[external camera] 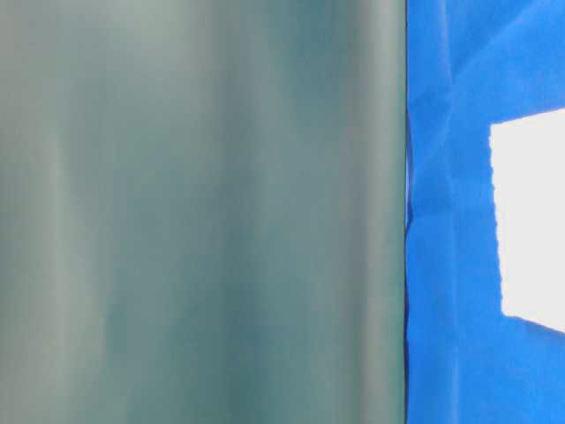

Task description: Fold the yellow towel.

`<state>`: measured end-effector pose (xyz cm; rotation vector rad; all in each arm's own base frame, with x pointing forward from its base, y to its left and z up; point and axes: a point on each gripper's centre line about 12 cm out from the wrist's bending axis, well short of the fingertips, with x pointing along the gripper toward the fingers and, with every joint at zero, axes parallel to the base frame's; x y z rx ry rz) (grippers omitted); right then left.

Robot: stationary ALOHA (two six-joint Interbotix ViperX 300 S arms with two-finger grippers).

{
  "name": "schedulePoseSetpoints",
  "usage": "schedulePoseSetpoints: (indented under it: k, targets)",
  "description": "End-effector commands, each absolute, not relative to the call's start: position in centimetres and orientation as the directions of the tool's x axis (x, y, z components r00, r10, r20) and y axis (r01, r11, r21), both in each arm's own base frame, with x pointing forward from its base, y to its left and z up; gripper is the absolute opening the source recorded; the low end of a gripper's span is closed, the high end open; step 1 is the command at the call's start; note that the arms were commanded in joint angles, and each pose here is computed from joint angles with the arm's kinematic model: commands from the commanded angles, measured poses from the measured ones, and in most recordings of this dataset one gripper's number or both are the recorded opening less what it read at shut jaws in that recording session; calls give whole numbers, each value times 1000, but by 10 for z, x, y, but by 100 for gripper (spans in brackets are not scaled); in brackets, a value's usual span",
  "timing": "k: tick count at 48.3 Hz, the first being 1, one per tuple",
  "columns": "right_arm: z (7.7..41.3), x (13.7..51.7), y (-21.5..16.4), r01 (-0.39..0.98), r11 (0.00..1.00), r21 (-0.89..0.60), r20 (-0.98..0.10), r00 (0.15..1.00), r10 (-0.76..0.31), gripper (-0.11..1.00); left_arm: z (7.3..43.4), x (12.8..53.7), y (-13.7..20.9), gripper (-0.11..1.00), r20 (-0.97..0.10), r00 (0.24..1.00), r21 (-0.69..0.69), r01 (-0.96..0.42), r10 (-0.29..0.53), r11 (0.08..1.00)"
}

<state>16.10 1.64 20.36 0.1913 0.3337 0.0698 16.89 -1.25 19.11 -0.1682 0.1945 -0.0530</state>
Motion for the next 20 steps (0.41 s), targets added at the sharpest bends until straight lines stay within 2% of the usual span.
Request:
schedulePoseSetpoints:
  k: [1,20]
  targets:
    - [210,163,16,-38,980,196,-300,949,97,72,196,171,-12,61,-174,982,-171,37,-67,985]
    - [209,163,16,-37,980,194,-301,949,96,72,199,170,-12,61,-174,982,-171,37,-67,985]
